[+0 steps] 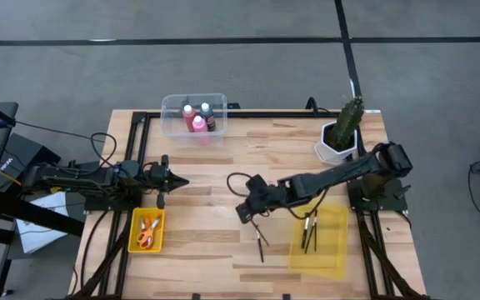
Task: Pick & Place Paint Supplies
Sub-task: Put the foundation brush into the yellow bin
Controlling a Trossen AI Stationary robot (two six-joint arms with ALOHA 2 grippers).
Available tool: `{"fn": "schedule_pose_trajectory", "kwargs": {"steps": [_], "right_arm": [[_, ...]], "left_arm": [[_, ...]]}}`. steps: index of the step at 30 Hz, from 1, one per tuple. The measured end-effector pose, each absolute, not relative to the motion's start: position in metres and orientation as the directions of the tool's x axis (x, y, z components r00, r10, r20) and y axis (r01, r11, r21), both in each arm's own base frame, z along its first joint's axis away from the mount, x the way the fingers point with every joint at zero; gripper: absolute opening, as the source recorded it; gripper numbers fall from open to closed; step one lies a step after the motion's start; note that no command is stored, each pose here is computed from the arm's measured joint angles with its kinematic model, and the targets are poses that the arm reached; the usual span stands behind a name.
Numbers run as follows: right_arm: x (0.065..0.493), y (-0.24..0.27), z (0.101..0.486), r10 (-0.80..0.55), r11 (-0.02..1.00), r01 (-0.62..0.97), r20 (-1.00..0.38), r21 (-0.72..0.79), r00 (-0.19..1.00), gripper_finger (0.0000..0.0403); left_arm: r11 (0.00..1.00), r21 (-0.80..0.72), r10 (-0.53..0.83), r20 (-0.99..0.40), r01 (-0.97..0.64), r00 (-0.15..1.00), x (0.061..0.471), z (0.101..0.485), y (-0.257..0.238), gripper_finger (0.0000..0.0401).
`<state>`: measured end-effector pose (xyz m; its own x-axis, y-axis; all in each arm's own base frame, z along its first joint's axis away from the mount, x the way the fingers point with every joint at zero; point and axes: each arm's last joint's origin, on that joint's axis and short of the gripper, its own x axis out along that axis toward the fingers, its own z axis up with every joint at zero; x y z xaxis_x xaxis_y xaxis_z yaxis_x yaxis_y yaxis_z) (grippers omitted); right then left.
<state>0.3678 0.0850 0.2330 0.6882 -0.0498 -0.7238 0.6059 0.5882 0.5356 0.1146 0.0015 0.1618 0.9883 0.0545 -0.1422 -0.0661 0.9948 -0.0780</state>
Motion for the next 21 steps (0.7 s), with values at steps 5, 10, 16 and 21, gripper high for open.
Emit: {"fn": "schedule_pose_trajectory", "kwargs": {"steps": [5, 10, 16, 21], "right_arm": [[0.364, 0.116, 0.216, -0.036, 0.425, 0.693, -0.754, 0.582, 0.656, 0.0], [0.352, 0.153, 0.196, -0.013, 0.298, 0.774, -0.808, 0.559, 0.589, 0.0], [0.344, 0.186, 0.212, -0.062, 0.21, 0.845, -0.856, 0.492, 0.514, 0.0], [0.337, 0.207, 0.227, -0.119, 0.184, 0.911, -0.912, 0.369, 0.393, 0.0]], "left_arm": [[0.995, -0.078, 0.055, -0.135, -0.066, 0.989, 0.115, 0.163, 0.001, 0.0001], [0.995, -0.078, 0.055, -0.135, -0.066, 0.989, 0.115, 0.163, 0.001, 0.0001], [0.995, -0.078, 0.056, -0.135, -0.067, 0.989, 0.115, 0.163, 0.001, 0.0001], [0.994, -0.078, 0.059, -0.134, -0.07, 0.989, 0.115, 0.163, 0.002, 0.0001]]}}
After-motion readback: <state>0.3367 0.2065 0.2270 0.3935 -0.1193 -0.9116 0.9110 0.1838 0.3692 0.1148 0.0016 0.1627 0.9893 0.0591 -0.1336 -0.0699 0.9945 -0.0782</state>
